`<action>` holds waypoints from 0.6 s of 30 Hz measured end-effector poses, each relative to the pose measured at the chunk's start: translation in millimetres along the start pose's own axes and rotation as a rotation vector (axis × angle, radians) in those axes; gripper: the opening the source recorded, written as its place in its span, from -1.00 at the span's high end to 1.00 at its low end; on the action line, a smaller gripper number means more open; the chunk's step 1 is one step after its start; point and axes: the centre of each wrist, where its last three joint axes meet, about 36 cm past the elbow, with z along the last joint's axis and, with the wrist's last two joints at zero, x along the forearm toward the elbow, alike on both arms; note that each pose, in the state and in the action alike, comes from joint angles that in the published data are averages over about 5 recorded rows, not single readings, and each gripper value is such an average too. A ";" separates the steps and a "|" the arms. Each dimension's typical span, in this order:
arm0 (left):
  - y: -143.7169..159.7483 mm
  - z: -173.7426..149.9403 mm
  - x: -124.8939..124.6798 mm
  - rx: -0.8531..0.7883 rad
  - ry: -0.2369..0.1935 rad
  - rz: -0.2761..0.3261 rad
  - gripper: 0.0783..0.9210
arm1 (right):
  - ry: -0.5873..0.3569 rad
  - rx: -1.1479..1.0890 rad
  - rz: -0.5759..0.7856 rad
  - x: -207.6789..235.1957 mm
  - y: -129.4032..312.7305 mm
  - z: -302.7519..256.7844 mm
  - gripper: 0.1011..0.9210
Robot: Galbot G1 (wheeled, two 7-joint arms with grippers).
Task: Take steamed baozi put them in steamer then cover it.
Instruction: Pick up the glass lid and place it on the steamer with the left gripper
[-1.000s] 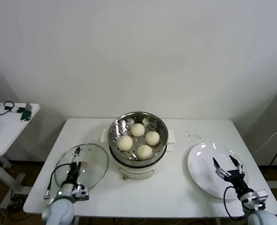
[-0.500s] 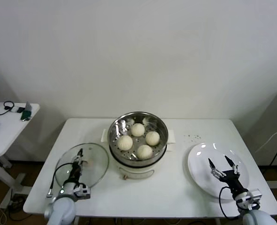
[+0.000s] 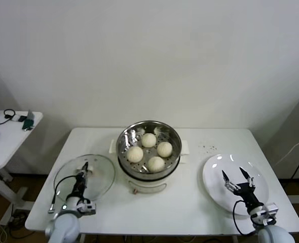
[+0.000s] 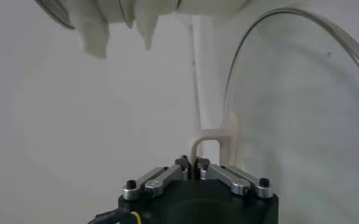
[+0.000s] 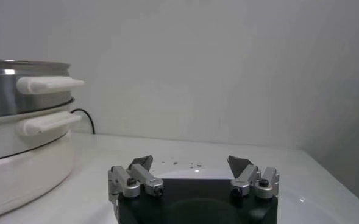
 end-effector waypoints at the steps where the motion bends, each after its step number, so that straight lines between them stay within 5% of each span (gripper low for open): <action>1: 1.6 0.7 1.0 -0.001 0.002 -0.008 0.84 | 0.000 0.001 0.000 -0.6 -0.5 0.1 -0.76; 18: 61.4 12.0 47.0 -0.037 0.104 -0.192 0.84 | -0.002 0.037 -0.009 -17.7 -12.3 -5.9 -0.76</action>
